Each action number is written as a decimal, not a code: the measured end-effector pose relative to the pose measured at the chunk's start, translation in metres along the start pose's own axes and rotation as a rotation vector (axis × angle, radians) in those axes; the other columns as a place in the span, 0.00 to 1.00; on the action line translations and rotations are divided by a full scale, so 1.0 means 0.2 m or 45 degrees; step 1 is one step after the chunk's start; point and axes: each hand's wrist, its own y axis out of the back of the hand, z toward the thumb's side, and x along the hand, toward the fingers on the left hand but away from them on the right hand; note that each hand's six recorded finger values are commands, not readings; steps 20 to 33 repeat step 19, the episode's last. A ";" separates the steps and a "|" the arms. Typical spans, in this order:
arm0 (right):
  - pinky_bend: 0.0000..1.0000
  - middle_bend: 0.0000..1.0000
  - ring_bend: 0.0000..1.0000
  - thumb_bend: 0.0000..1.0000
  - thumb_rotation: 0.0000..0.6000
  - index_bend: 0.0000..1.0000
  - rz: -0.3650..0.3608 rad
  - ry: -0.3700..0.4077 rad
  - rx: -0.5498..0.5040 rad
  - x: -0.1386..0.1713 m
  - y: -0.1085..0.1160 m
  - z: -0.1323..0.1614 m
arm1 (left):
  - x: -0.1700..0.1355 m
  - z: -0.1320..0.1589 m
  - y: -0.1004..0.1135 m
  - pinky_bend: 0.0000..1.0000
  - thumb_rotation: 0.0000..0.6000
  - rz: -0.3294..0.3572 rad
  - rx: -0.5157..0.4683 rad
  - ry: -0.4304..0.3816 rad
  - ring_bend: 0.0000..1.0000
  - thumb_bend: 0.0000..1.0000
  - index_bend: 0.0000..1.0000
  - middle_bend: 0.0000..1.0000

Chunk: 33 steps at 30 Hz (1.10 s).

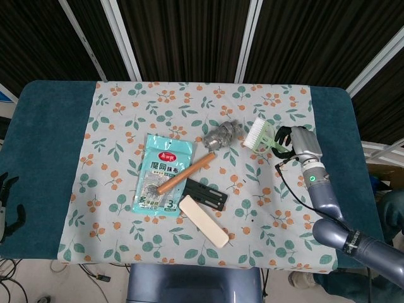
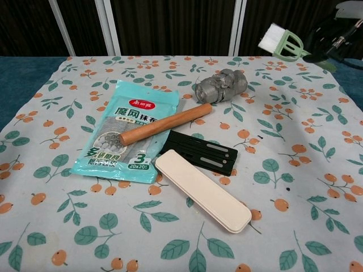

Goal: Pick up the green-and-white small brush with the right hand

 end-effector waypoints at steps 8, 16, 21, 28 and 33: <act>0.23 0.63 0.54 0.45 1.00 0.66 0.023 0.033 -0.274 0.06 0.11 0.03 | 0.00 0.00 0.00 0.00 1.00 0.003 -0.007 0.000 0.03 0.58 0.12 0.01; 0.23 0.63 0.54 0.45 1.00 0.66 0.044 0.072 -0.433 0.10 0.18 0.01 | 0.00 0.00 0.00 0.00 1.00 0.003 -0.003 0.006 0.03 0.58 0.12 0.01; 0.23 0.63 0.54 0.45 1.00 0.66 0.034 0.085 -0.501 0.11 0.22 0.01 | 0.01 -0.01 0.00 0.00 1.00 0.003 -0.004 0.010 0.03 0.58 0.12 0.01; 0.23 0.63 0.54 0.45 1.00 0.66 0.034 0.085 -0.501 0.11 0.22 0.01 | 0.01 -0.01 0.00 0.00 1.00 0.003 -0.004 0.010 0.03 0.58 0.12 0.01; 0.23 0.63 0.54 0.45 1.00 0.66 0.034 0.085 -0.501 0.11 0.22 0.01 | 0.01 -0.01 0.00 0.00 1.00 0.003 -0.004 0.010 0.03 0.58 0.12 0.01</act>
